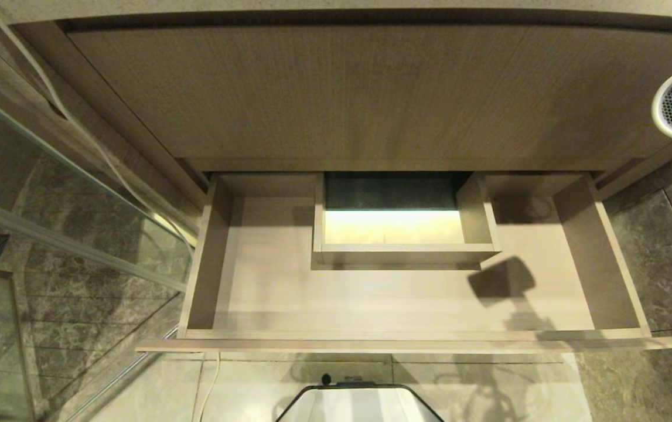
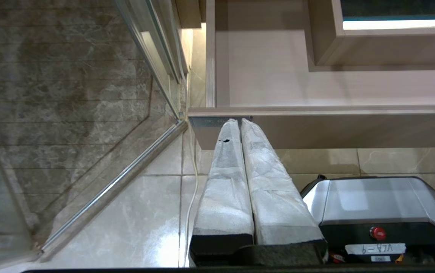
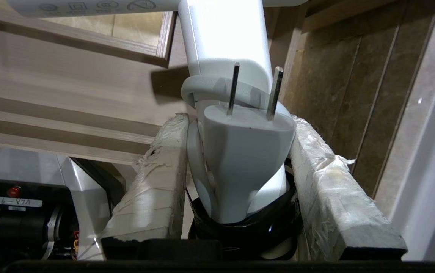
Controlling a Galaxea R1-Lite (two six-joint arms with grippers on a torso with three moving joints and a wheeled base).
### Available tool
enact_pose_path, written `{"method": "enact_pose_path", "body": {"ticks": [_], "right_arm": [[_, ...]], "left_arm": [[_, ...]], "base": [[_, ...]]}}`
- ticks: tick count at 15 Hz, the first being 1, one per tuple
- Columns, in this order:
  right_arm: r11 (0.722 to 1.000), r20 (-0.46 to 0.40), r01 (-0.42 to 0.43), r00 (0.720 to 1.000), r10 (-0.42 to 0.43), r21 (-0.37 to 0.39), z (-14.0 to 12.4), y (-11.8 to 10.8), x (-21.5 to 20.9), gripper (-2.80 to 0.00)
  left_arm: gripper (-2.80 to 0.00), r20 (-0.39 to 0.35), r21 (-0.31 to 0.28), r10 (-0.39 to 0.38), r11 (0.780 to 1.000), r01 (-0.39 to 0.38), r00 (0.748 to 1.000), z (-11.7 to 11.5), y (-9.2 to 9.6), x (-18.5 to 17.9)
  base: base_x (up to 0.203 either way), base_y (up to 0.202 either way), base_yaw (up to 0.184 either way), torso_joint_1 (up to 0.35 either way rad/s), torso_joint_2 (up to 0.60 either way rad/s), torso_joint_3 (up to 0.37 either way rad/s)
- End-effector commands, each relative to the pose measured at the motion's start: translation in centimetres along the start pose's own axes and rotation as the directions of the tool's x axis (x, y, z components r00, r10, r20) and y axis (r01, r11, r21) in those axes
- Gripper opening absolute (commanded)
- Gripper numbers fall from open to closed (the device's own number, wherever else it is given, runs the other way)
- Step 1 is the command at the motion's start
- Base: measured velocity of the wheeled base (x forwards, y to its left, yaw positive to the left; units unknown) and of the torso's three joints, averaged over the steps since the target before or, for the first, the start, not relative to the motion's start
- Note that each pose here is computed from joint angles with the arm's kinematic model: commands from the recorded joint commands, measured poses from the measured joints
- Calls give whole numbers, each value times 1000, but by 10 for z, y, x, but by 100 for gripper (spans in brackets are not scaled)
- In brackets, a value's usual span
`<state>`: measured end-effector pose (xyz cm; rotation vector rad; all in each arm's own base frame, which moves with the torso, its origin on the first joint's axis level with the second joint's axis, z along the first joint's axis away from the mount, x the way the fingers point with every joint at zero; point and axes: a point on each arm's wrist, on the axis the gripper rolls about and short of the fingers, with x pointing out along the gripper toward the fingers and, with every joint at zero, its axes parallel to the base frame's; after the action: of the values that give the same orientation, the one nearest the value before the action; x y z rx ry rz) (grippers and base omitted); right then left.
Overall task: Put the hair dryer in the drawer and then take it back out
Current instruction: Put it into the drawer
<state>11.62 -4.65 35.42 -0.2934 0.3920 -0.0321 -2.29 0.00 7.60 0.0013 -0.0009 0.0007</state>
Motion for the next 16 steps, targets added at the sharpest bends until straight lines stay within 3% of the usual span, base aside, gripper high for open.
{"method": "enact_pose_path", "body": {"ticks": [1,8,16], "right_arm": [[1000,-5,-6,1000,6,0,-1,0,1,-280],[999,-32,-34,999,34,4,-7,3,7,-280],[994,-114,-109,987,110,19,-12,0,44,-280]], "left_arm": [[-280,1,0,1,1000,-1,1000,0,0,0],[-280,0,0,-1,1000,1,1000,0,0,0],[-280,1,0,1,1000,-1,1000,0,0,0]], "base": [[0,0,0,-314,501,191],[0,0,0,-244,409,184],[0,0,0,20,263,273]]}}
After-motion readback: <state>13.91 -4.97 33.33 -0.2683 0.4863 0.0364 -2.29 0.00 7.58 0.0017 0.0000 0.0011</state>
